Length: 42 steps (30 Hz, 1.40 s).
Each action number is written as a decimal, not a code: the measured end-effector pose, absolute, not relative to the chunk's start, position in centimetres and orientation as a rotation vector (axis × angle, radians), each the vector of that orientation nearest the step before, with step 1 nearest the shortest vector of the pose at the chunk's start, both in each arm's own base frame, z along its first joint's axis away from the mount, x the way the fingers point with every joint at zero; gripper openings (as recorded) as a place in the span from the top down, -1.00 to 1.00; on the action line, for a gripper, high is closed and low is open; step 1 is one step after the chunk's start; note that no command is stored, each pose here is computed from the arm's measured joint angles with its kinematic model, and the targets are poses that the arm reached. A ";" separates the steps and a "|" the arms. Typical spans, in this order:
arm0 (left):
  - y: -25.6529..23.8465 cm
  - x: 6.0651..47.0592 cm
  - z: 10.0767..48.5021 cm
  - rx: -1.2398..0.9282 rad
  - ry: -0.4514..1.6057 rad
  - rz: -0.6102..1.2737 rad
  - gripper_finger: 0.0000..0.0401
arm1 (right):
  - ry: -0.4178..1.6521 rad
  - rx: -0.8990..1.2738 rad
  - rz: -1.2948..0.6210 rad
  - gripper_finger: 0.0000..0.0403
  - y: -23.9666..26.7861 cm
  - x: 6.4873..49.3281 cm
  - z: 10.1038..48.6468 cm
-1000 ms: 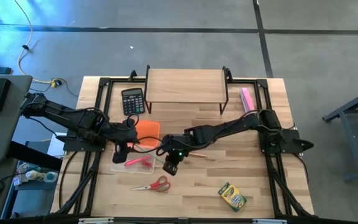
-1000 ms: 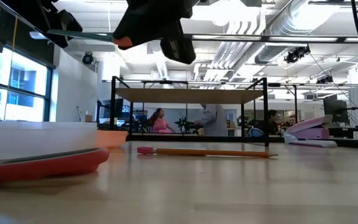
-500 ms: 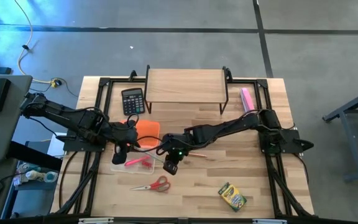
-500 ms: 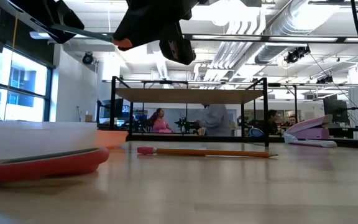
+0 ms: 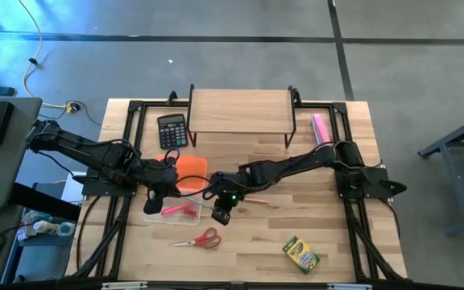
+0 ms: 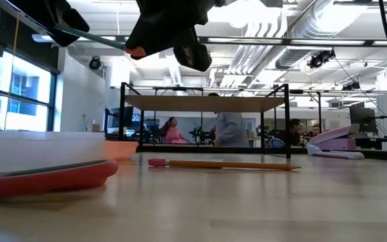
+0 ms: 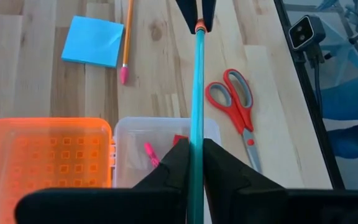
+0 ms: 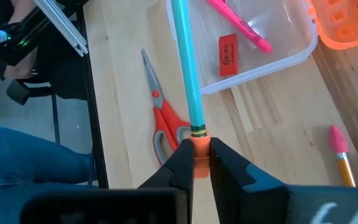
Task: Pack school essentials
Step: Put the blue pencil into the supply box
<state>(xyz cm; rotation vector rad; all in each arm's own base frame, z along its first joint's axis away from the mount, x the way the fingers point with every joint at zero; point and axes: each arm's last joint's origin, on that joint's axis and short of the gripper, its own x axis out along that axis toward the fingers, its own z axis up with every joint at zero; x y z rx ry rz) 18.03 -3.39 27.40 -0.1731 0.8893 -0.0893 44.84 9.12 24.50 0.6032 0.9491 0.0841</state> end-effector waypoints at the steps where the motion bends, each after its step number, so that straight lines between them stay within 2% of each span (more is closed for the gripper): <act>1: -3.4 18.0 27.4 -0.174 0.890 -0.089 0.88 | 0.946 0.597 0.080 0.87 9.1 44.8 24.5; 12: -3.7 17.9 27.3 -0.189 0.901 -0.084 0.88 | 0.914 0.608 0.040 0.42 8.2 45.2 24.6; 17: -3.8 17.5 27.0 -0.199 0.951 -0.033 0.89 | 0.892 0.624 0.044 0.28 7.6 45.4 25.1; 22: -3.8 16.9 26.7 -0.248 1.010 0.032 0.88 | 0.840 0.614 0.061 0.24 7.7 45.7 27.1; 29: -4.8 15.7 26.2 -0.286 1.097 0.133 0.90 | 0.832 0.484 -0.003 0.24 7.1 45.3 30.7; 42: -6.9 12.9 27.2 -0.399 0.925 0.302 0.90 | 0.843 0.351 -0.051 0.24 4.1 43.8 36.0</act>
